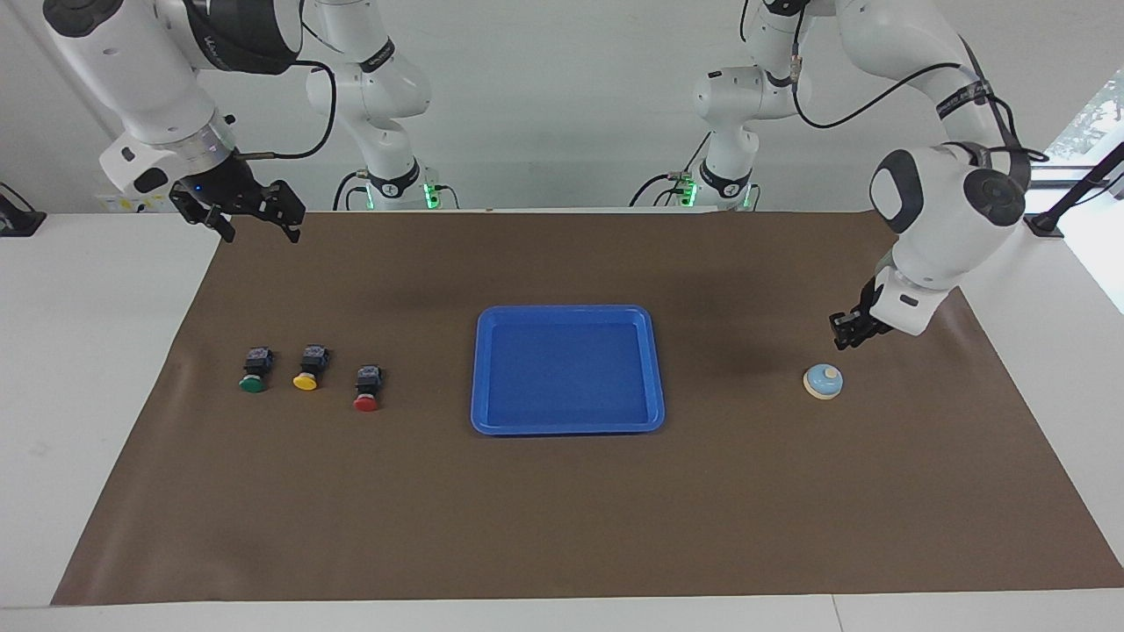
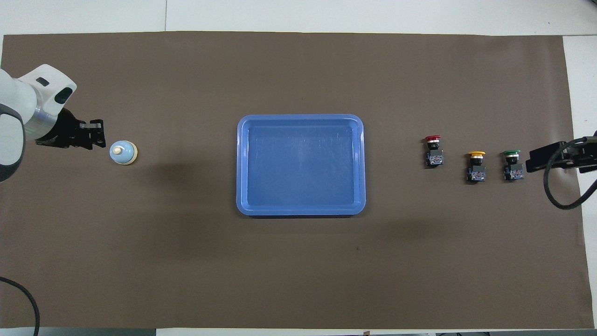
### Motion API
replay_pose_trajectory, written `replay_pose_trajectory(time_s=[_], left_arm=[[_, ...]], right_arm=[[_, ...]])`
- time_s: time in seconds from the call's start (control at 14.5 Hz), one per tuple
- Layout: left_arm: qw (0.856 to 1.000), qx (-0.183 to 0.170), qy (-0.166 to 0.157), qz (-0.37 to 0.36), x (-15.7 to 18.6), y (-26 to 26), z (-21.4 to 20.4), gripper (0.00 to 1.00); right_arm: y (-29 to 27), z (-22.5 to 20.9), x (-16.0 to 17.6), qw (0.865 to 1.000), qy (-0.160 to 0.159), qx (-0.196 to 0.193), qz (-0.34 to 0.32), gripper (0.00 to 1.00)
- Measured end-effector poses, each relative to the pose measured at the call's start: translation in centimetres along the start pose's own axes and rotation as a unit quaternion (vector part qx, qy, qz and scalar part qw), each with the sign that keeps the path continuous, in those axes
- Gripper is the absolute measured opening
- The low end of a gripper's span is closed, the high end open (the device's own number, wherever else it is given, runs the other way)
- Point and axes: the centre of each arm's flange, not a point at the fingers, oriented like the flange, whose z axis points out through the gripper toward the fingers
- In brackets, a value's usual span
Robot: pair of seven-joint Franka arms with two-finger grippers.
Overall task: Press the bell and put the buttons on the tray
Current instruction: 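Lift the left gripper off the bell and draw it back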
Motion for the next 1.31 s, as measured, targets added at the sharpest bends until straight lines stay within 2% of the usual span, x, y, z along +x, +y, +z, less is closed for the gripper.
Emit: replay_pose_trajectory(time_s=[0.21,0.34,0.55,0.89,1.03,1.31], left_arm=[[1.000,-0.001,0.011,0.010,-2.3,1.0,-4.2,0.74],[1.000,0.001,0.004,0.009,-4.3,0.6,-6.7,0.97],[1.000,0.003,-0.017,0.008,-6.1,0.3,-8.0,1.00],[1.000,0.011,-0.016,0.007,-6.0,-0.1,-8.0,1.00],[1.000,0.012,-0.016,0.007,-5.7,-0.2,-8.6,1.00],[0.999,0.016,-0.051,0.006,-3.1,0.1,-8.7,1.00]], right_arm=[[0.0,0.0,0.0,1.000,0.000,0.000,0.000,1.00],[0.0,0.0,0.0,1.000,0.000,0.000,0.000,1.00],[0.0,0.0,0.0,1.000,0.000,0.000,0.000,1.00],[0.1,0.1,-0.2,1.000,-0.008,0.000,0.001,1.00],[0.7,0.2,-0.2,1.000,-0.010,0.001,0.007,1.00],[1.1,0.2,-0.3,1.000,-0.010,0.002,0.010,1.00]])
